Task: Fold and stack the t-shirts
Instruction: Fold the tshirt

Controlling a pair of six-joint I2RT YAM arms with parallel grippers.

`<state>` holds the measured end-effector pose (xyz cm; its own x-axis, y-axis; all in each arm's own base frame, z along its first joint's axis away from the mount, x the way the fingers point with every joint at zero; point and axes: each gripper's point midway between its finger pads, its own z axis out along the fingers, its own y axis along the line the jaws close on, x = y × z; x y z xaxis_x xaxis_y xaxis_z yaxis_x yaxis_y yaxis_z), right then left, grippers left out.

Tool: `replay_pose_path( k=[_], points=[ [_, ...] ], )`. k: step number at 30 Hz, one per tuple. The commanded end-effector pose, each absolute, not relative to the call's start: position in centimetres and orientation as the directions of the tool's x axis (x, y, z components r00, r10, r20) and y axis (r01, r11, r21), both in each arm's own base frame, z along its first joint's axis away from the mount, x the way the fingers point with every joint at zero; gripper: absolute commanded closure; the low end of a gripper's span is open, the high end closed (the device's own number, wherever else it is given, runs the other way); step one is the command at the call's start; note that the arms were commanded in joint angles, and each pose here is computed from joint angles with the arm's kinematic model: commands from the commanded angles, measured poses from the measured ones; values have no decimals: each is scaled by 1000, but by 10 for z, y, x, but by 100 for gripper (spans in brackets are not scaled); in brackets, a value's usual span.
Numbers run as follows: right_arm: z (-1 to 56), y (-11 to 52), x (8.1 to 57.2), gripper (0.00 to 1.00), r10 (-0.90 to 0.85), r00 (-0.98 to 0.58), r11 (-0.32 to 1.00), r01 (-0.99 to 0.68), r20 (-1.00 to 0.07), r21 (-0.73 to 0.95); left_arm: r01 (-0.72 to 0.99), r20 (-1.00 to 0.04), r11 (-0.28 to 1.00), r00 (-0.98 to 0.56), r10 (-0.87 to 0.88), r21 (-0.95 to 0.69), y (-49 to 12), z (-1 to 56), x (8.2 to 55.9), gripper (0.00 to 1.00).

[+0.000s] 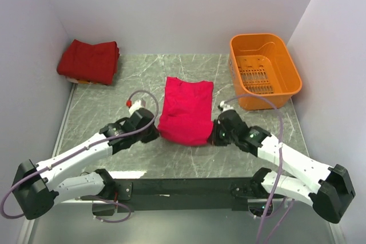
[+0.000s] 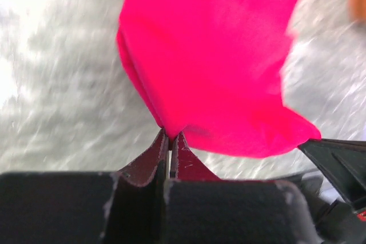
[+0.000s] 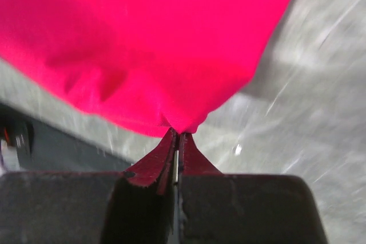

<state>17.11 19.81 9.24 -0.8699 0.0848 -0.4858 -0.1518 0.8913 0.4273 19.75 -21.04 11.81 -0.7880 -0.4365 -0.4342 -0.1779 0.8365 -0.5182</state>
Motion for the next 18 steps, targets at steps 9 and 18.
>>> replay_pose_path(
  k=[9,18],
  points=[
    [176,179,280,100,168,-698,908,-166,-696,386,-197,-654,841,-548,-521,-504,-201,208,317,99],
    [189,169,337,100,206,-702,896,-145,-682,421,-168,-676,841,-524,-518,-514,-204,226,391,99]
  ],
)
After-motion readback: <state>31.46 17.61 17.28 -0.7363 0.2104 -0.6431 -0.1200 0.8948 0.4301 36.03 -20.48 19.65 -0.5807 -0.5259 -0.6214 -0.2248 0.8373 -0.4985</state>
